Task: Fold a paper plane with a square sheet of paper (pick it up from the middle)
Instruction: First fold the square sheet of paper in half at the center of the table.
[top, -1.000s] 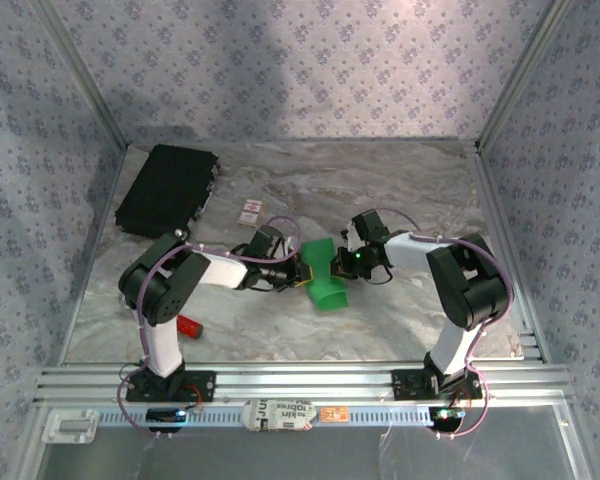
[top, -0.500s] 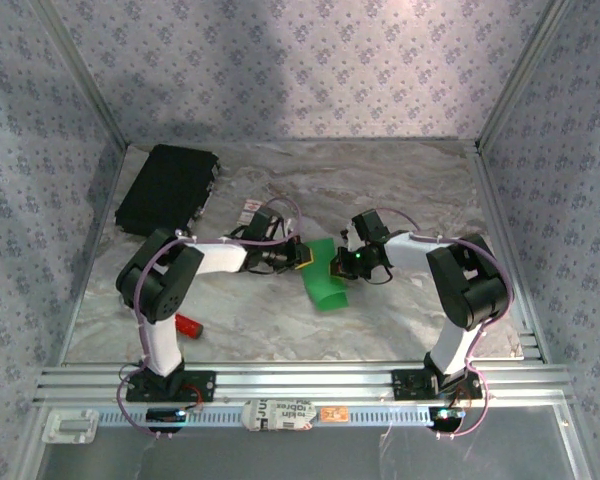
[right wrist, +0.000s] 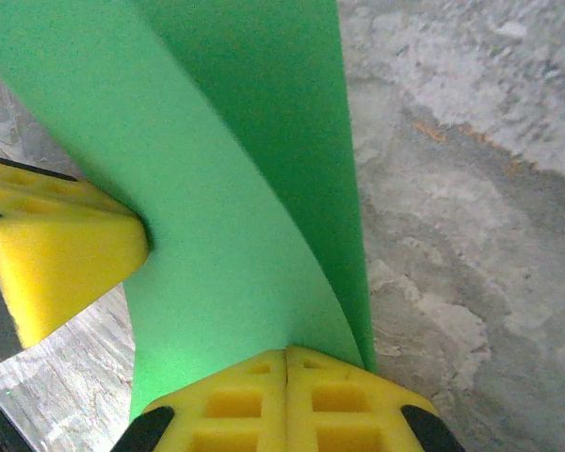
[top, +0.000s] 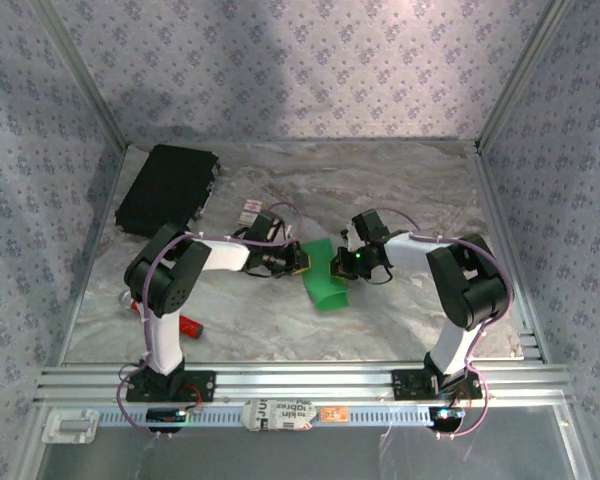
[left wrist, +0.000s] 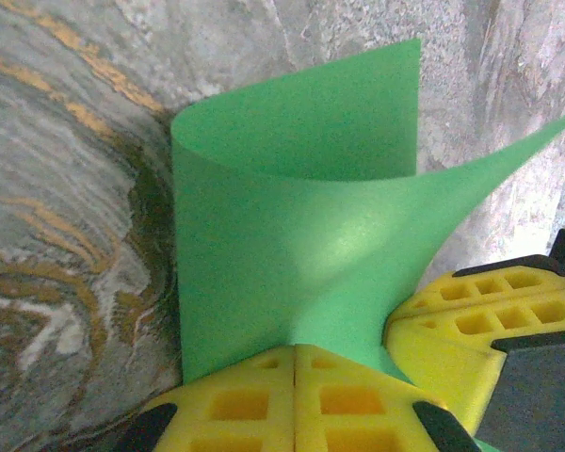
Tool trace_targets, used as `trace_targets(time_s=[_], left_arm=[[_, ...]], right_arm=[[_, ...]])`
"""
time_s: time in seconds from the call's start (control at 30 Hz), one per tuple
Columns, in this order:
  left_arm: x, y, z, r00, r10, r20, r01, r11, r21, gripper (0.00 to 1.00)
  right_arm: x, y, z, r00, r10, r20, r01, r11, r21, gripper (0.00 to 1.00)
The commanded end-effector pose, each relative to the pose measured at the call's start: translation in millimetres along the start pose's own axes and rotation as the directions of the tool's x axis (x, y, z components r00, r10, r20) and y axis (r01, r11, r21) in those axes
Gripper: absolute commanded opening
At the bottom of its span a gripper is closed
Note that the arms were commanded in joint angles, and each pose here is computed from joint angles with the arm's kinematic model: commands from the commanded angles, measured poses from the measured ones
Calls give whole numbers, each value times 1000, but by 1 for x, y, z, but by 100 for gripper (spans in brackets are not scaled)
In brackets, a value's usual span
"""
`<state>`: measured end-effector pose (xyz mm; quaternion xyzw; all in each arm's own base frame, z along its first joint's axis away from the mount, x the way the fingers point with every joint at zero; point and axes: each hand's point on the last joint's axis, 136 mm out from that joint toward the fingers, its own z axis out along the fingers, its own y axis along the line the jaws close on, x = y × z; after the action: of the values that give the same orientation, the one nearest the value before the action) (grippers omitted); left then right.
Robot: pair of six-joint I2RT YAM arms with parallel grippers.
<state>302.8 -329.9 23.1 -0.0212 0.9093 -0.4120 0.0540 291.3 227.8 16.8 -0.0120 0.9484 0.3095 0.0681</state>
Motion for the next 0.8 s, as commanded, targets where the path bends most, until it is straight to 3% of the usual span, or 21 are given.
trace_targets(time_s=[0.0,0.33,0.6,0.77], left_arm=[[-8,0,-5,1000,17,6,-17,999,-35,8],[-21,5,-4,999,35,1,-35,997,-66,8],[-12,44,5,999,-26,-26,21,981,-192,6],[-21,29,-4,1000,-6,-13,3,980,-200,6]], right_arm=[[28,-57,7,994,87,-68,-70,973,219,0],[29,-58,7,994,84,-69,-66,972,225,0],[31,-58,7,994,80,-74,-61,970,235,0],[30,-58,6,994,78,-74,-58,969,239,0]])
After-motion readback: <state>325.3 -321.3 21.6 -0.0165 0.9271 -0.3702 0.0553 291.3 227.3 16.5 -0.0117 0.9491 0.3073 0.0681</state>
